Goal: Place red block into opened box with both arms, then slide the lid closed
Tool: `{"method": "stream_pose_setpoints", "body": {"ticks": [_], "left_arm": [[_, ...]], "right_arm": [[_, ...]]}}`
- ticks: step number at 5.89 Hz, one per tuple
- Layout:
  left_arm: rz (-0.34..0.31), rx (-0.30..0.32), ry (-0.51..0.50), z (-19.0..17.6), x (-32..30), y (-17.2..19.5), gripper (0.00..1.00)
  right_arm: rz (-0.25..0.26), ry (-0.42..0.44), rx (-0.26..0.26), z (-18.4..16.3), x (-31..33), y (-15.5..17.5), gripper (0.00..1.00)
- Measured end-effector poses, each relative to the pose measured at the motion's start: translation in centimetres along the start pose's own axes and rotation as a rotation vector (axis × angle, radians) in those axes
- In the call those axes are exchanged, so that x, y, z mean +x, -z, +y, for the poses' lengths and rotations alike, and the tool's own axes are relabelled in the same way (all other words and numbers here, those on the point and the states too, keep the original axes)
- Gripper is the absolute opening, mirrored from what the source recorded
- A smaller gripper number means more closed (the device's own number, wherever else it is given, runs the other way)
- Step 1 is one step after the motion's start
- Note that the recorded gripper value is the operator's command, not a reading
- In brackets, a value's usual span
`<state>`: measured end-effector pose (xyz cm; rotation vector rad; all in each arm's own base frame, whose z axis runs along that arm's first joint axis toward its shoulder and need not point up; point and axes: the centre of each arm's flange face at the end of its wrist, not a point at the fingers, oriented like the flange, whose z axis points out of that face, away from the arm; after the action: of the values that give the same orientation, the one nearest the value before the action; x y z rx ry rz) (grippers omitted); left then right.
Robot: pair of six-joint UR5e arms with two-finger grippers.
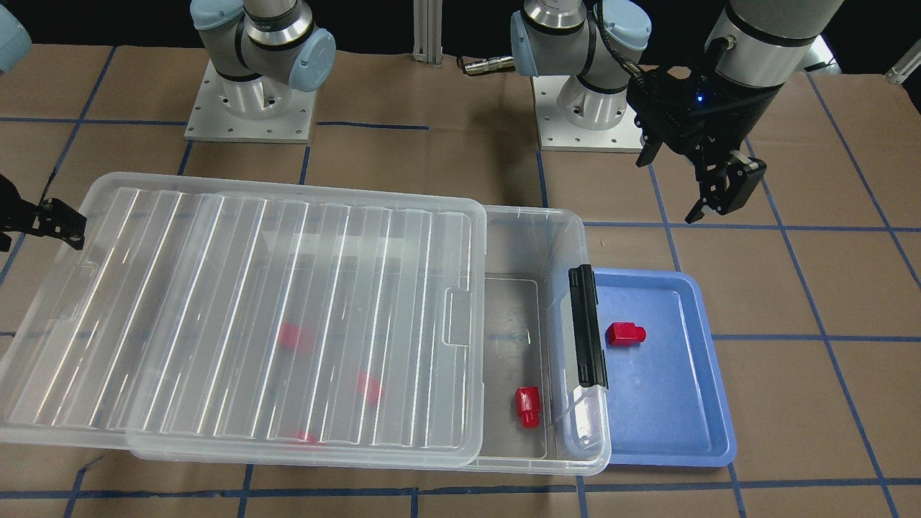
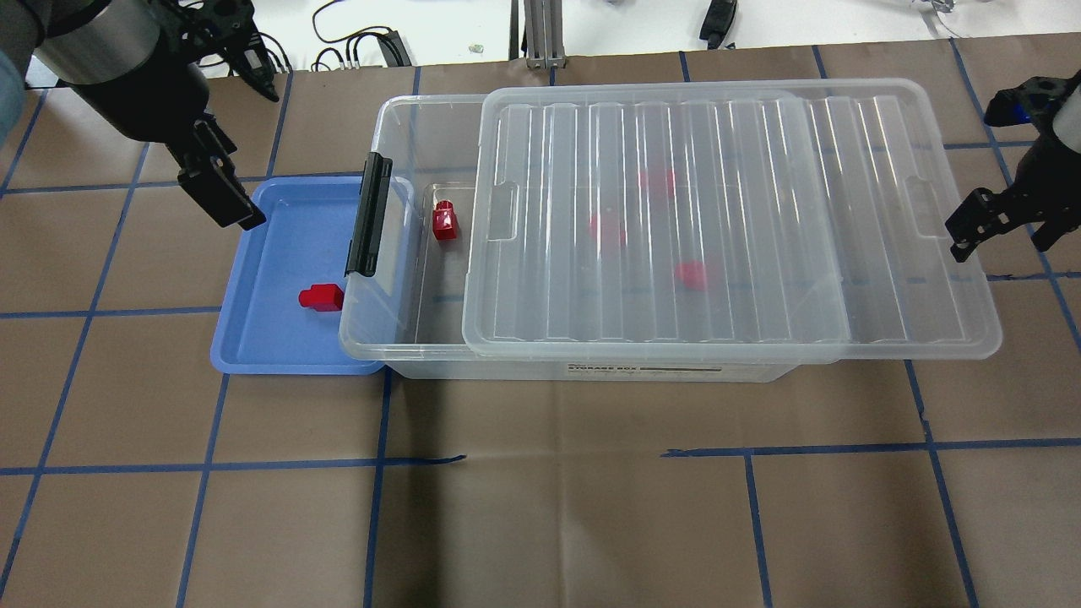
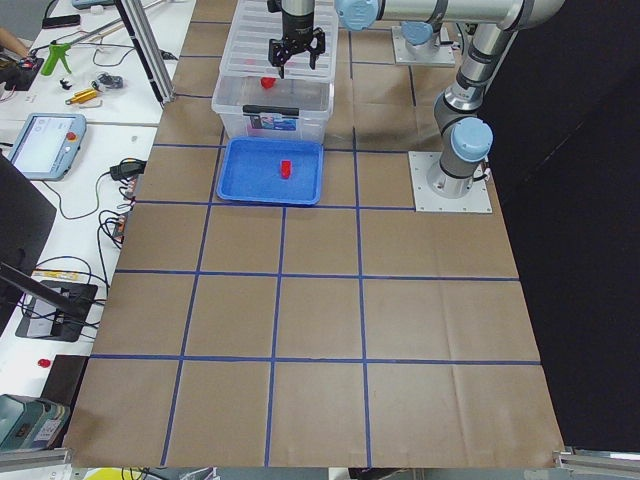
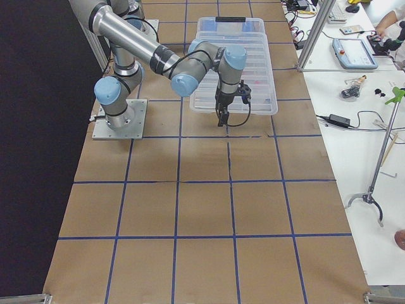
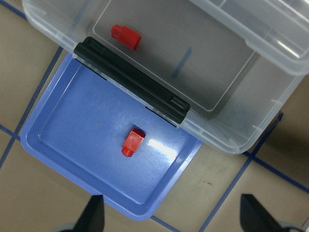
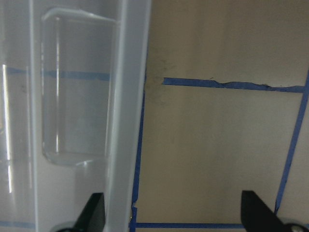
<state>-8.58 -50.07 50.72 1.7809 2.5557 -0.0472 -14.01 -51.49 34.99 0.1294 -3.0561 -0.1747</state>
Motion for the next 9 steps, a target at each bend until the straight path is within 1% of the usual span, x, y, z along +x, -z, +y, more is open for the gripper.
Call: {"method": "stream_pose_setpoints", "body": {"ticks": [2,3,4,5,6,7,8,9], "left_arm": [[0.028,-0.031,-0.257,1.1,0.7,-1.8,0.99],[0.043,-0.038,-0.347,1.3,0.8,-2.6,0.99],[0.051,-0.040,-0.372,1.8,0.2,-3.4,0.99],[0.062,-0.040,-0.359,2.7,-0.9,-4.3,0.99],[0.102,-0.041,-0.333,3.7,-2.8,-6.6,0.99],[0.156,-0.041,-0.315,4.4,-5.0,-9.7,0.99],[0.207,-0.040,-0.305,4.7,-6.6,-12.7,0.99],[0.227,-0.039,-0.301,4.7,-7.9,-15.3,0.99]], "right_arm": [[0.037,0.028,0.014,0.8,4.8,-0.7,1.00],[0.051,0.028,0.015,1.8,7.0,-0.7,1.00],[0.058,0.022,0.018,2.5,8.1,-0.4,1.00],[0.067,0.013,0.028,2.7,8.4,0.5,1.00],[0.073,-0.008,0.043,2.4,8.4,2.4,1.00],[0.071,-0.041,0.051,2.0,7.3,5.2,1.00],[0.061,-0.075,0.049,1.3,4.5,8.3,1.00],[0.052,-0.111,0.043,0.6,0.4,11.3,1.00]]}}
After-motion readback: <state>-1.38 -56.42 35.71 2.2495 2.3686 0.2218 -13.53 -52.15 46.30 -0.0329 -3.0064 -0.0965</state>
